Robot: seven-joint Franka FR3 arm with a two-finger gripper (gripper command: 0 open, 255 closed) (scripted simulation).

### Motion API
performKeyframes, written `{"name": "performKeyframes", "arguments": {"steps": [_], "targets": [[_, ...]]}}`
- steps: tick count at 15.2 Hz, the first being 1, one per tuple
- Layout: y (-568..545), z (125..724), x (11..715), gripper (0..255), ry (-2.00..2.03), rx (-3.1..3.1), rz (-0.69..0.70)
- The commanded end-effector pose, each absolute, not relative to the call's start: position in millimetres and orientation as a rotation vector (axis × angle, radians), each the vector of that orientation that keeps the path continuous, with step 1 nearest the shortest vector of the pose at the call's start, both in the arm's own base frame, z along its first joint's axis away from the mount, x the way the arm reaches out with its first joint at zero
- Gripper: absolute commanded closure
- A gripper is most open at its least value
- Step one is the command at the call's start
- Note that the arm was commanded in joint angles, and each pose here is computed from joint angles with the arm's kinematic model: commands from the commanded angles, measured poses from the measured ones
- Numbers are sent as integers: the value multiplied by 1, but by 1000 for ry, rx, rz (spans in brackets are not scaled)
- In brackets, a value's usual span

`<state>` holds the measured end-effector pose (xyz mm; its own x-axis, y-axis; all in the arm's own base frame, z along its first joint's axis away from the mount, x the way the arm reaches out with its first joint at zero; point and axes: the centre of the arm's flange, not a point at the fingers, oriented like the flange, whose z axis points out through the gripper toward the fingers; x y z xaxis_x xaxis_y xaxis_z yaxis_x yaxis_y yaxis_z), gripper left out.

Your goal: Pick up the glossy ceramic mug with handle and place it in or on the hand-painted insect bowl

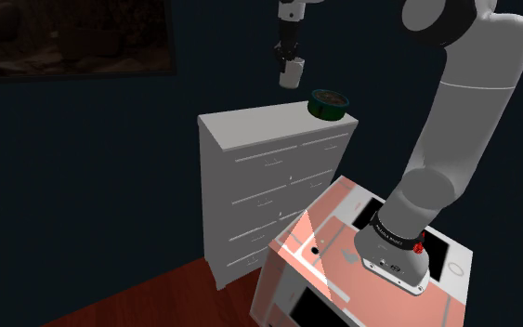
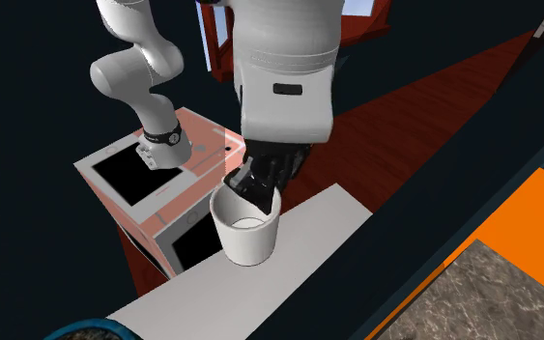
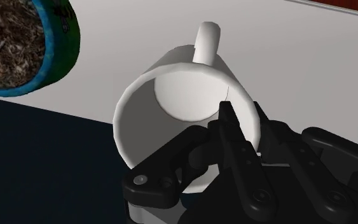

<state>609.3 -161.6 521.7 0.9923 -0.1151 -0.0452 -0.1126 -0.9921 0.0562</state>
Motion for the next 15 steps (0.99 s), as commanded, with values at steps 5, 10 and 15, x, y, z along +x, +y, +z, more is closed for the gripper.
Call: {"name": "performKeyframes", "arguments": {"steps": [5, 10, 15], "targets": [[-237, 530, 583, 255, -175, 3083, -74], [-299, 534, 562, 255, -175, 3083, -74], [-362, 539, 542, 255, -175, 3083, -74]]}}
